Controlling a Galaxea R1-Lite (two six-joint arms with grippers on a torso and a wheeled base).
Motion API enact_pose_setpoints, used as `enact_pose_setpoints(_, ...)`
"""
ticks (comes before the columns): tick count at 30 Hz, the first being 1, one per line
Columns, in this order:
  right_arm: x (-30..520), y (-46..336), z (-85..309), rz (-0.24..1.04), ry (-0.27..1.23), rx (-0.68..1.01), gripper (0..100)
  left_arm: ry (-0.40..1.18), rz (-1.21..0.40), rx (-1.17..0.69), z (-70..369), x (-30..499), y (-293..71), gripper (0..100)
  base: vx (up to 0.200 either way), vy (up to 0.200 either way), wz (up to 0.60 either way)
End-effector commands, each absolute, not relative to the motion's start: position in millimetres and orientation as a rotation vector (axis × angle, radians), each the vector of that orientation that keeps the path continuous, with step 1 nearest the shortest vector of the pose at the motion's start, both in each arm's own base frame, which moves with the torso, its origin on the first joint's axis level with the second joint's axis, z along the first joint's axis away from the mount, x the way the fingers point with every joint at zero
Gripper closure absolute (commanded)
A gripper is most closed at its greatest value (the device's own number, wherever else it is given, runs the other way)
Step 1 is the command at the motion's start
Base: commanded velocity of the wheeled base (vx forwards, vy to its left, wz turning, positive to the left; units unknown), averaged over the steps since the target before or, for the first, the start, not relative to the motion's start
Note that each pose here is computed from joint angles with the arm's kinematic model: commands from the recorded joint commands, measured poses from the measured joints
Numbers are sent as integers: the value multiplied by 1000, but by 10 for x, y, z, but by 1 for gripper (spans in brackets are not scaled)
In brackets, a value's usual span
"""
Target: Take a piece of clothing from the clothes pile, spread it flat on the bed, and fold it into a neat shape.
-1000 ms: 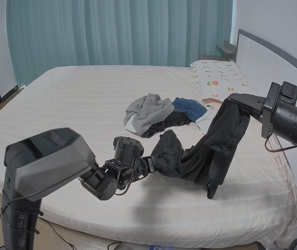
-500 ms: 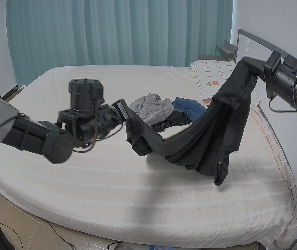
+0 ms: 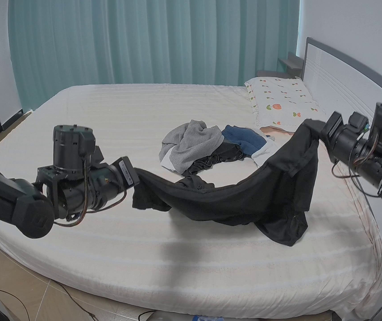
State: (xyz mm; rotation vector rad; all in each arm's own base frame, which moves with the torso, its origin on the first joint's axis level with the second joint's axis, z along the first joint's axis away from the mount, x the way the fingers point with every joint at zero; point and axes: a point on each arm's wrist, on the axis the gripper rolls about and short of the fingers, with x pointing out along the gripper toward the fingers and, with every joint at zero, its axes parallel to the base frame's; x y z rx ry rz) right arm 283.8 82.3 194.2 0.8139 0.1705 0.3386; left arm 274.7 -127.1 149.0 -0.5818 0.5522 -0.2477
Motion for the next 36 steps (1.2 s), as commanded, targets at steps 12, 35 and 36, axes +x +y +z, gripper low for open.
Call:
enact_pose_setpoints(12, 2799, 846, 1220, 231, 366, 812, 100, 615, -224, -613, 1168, 2488, -1171, 100, 0, 0, 0)
enact_pose_setpoints(35, 2694, 861, 1146, 218, 403, 803, 100, 619, -206, -701, 1184, 2458, -1175, 100, -52, 0, 0)
enact_pose_setpoints(36, 2693, 865, 1146, 220, 403, 802, 100, 620, -205, -705, 1184, 2457, -1179, 100, 0, 0, 0)
